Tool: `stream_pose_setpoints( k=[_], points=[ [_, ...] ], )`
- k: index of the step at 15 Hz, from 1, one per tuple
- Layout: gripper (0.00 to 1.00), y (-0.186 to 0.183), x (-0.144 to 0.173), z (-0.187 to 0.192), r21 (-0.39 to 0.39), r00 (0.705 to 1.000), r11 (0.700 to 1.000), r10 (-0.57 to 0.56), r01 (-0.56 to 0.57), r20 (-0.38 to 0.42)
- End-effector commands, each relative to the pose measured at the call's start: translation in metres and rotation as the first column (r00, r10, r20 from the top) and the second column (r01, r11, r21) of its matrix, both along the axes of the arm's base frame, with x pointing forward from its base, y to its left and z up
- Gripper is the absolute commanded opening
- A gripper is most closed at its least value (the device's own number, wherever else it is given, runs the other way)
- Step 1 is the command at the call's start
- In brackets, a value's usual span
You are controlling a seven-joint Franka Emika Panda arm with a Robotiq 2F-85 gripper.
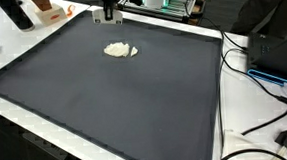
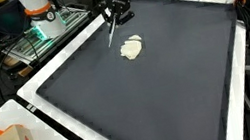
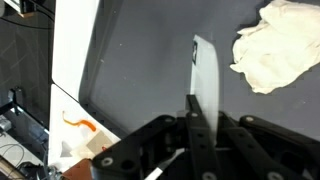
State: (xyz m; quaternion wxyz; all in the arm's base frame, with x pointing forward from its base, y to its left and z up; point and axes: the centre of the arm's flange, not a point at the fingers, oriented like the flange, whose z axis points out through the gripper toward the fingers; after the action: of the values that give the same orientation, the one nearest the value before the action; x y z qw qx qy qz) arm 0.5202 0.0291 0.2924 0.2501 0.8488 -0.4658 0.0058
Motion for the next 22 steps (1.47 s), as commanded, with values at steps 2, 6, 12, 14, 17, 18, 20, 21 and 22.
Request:
stream_pose_setpoints(
  k=[2,6,12,14,17,18,20,21,22],
  points=[
    [0.01,0.006,0.013,-0.017,-0.077,0.997,0.996,-0.043,0.038,-0.067],
    [0.01,0.012,0.017,-0.029,-0.11,0.992,0.993,-0.051,0.039,-0.111],
    [0.01,0.025,0.024,-0.046,-0.147,0.986,0.989,-0.035,0.011,-0.165],
    [0.01,0.03,0.026,-0.05,-0.156,0.984,0.988,-0.026,-0.003,-0.178],
    [0.01,0.038,0.029,-0.056,-0.153,0.979,0.988,0.001,-0.033,-0.205],
    [0.01,0.041,0.03,-0.058,-0.158,0.977,0.987,0.008,-0.042,-0.212],
    [0.01,0.046,0.031,-0.061,-0.165,0.974,0.985,0.016,-0.054,-0.224],
    [0.01,0.048,0.032,-0.063,-0.168,0.973,0.984,0.02,-0.06,-0.23],
    [0.01,0.05,0.032,-0.063,-0.171,0.972,0.983,0.024,-0.065,-0.234]
  ],
)
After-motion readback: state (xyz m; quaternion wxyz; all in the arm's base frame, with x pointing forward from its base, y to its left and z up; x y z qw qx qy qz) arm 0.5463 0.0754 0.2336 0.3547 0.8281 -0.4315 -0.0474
